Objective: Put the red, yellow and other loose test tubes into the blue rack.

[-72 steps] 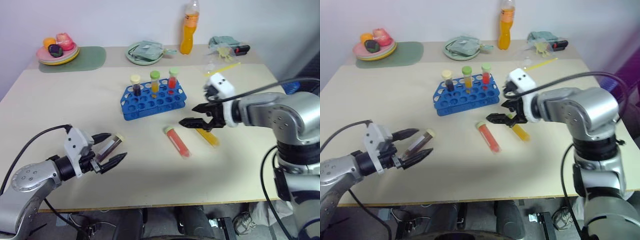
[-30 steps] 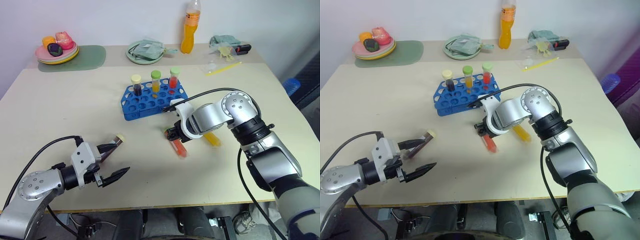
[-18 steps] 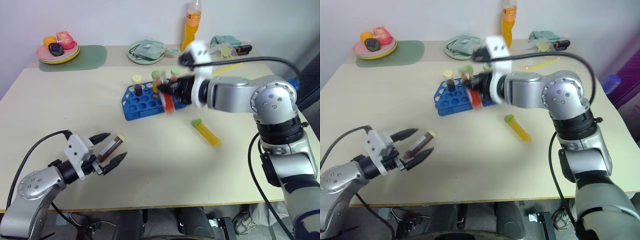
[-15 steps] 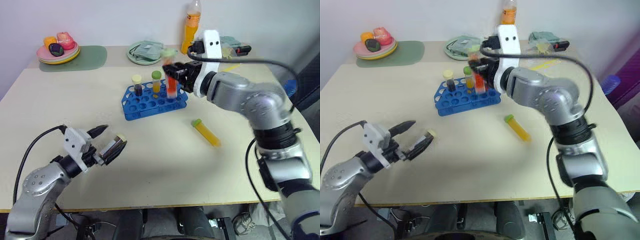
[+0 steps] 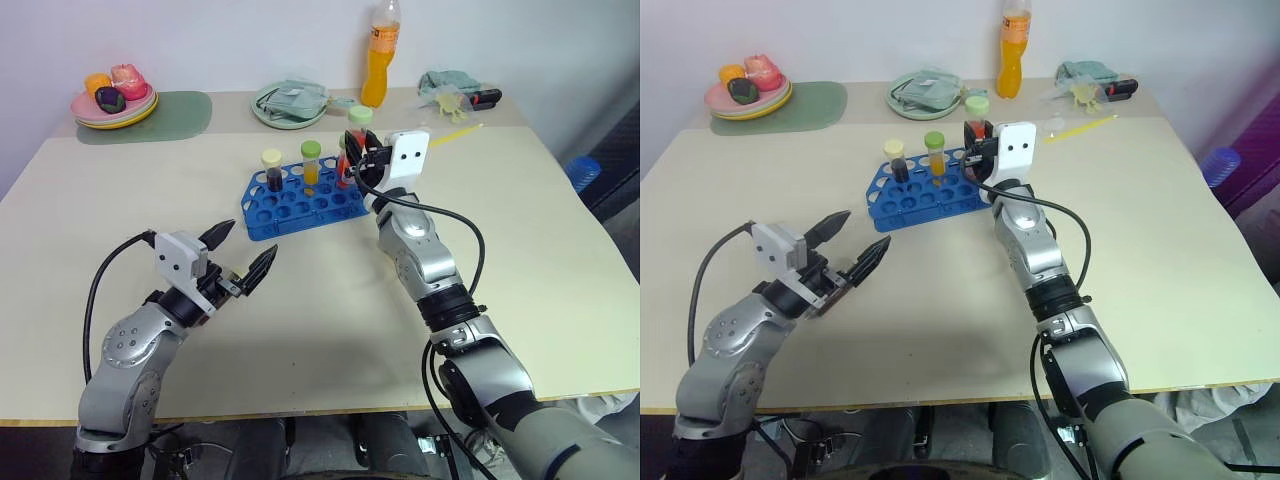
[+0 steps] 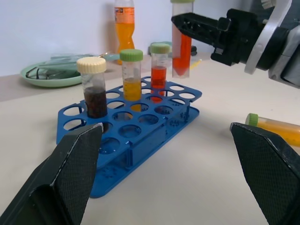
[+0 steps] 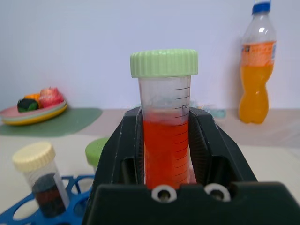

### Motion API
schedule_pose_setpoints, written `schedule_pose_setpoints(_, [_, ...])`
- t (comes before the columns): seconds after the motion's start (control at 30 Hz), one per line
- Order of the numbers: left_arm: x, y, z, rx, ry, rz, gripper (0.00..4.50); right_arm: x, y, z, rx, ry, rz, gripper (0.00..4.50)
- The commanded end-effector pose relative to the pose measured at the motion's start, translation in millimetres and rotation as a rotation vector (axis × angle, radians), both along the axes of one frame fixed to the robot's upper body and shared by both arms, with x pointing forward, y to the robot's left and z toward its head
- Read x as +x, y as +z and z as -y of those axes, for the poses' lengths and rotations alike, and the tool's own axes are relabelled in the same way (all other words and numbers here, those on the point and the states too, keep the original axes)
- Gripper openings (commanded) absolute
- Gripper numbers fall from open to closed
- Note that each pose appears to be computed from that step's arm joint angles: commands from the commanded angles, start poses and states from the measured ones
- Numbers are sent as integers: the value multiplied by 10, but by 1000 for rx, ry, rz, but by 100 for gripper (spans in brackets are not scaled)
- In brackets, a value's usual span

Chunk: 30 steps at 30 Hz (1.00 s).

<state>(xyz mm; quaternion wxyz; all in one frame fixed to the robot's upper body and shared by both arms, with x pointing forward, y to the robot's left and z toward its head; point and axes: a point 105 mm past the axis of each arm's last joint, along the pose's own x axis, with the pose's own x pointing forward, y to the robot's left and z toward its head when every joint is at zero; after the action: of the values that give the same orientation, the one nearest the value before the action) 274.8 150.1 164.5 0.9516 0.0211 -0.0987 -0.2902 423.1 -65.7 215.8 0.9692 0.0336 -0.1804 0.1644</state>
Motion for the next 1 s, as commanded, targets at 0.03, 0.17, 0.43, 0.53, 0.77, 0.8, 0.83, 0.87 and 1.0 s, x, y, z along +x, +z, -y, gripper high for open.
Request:
schedule_pose_setpoints(0.03, [-62, 130, 62, 5, -27, 58, 450, 12, 77, 38, 2, -23, 50, 113])
schedule_pose_setpoints(0.17, [-89, 116, 72, 16, -48, 50, 450, 26, -74, 72, -21, -42, 24, 113])
schedule_pose_setpoints(0.43, [-102, 179, 164, 22, -78, 59, 450, 74, -231, 129, -38, -80, -6, 113])
schedule_pose_setpoints(0.53, [-91, 199, 169, 25, -79, 60, 450, 72, -249, 115, -40, -72, -8, 113])
schedule_pose_setpoints(0.77, [-91, 204, 165, 27, -79, 60, 450, 33, -278, 42, -46, -37, -3, 113])
schedule_pose_setpoints(0.8, [-94, 201, 163, 27, -79, 59, 450, 29, -282, 32, -49, -35, -2, 113])
schedule_pose_setpoints(0.83, [-97, 198, 162, 27, -79, 58, 450, 28, -286, 26, -50, -33, -3, 113])
schedule_pose_setpoints(0.87, [-101, 194, 161, 26, -80, 58, 450, 27, -291, 20, -50, -31, -4, 113])
schedule_pose_setpoints(1.0, [-110, 186, 158, 25, -79, 56, 450, 29, -317, 23, -53, -33, -11, 113])
